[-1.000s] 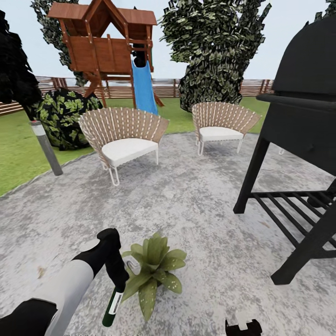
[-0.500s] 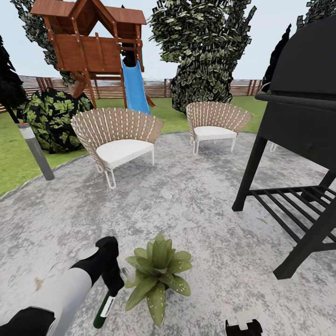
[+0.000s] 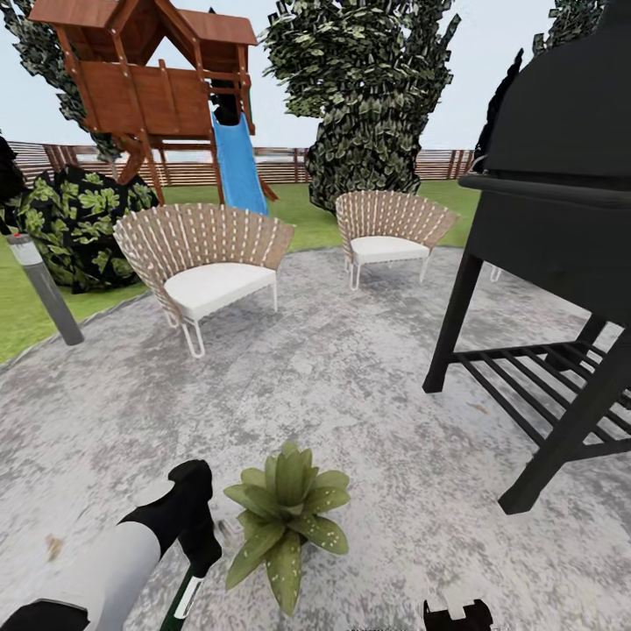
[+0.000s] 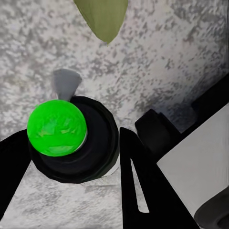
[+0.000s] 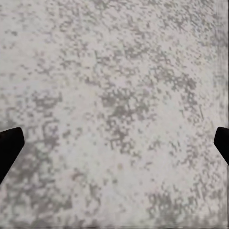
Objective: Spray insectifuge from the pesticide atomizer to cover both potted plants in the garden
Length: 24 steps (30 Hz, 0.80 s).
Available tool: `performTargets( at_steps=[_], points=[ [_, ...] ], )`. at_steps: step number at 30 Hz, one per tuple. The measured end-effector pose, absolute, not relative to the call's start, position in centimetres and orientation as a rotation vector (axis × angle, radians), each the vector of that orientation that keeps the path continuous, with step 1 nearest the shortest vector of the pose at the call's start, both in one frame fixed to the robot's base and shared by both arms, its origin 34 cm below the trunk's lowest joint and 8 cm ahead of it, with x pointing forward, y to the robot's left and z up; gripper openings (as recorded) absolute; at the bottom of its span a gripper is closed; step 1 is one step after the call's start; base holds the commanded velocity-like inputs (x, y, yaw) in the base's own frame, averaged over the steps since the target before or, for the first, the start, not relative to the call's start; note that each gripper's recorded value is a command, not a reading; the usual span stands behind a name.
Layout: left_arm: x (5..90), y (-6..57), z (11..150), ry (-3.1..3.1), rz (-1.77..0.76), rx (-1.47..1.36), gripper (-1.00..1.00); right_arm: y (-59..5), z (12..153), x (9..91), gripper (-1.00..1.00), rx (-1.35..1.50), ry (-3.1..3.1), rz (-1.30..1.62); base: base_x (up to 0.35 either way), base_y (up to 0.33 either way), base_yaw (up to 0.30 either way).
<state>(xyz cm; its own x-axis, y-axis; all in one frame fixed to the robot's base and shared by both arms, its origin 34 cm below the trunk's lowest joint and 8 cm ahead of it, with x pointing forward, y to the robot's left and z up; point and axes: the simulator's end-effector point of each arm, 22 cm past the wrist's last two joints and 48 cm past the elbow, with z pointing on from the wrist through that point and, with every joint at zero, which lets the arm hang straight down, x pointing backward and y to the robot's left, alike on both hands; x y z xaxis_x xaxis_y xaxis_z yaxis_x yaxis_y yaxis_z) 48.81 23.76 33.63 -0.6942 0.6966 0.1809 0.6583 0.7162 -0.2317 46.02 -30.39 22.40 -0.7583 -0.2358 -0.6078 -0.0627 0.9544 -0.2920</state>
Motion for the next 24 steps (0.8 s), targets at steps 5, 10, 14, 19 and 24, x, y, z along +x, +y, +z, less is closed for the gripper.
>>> performTargets(
  at_steps=[5, 10, 14, 19, 24],
  points=[
    [48.86, 23.74, 33.64, -2.669, 0.215, -1.074, -1.00, -30.38, 22.40, 46.03, 1.00, -0.210, 2.420, -0.333, -0.041, 0.000, -0.215],
    [48.89, 23.82, 33.59, -2.669, 0.211, -1.074, -1.00, -30.25, 22.36, 46.02, 1.00, -0.210, 2.421, -0.331, -0.278, 0.117, -0.022],
    [49.04, 23.78, 33.57, -2.674, 0.202, -1.078, -1.00, -30.25, 22.37, 46.02, 1.00, -0.210, 2.420, -0.330, -0.216, 0.257, -0.158],
    [49.06, 23.85, 33.58, -2.675, 0.199, -1.078, -1.00, -30.24, 22.36, 45.98, 1.00, -0.211, 2.421, -0.330, -0.067, 0.318, -0.277],
    [49.11, 23.99, 33.58, -2.676, 0.194, -1.077, -1.00, -30.24, 22.36, 45.96, 1.00, -0.211, 2.421, -0.330, 0.052, 0.325, -0.287]
  ],
)
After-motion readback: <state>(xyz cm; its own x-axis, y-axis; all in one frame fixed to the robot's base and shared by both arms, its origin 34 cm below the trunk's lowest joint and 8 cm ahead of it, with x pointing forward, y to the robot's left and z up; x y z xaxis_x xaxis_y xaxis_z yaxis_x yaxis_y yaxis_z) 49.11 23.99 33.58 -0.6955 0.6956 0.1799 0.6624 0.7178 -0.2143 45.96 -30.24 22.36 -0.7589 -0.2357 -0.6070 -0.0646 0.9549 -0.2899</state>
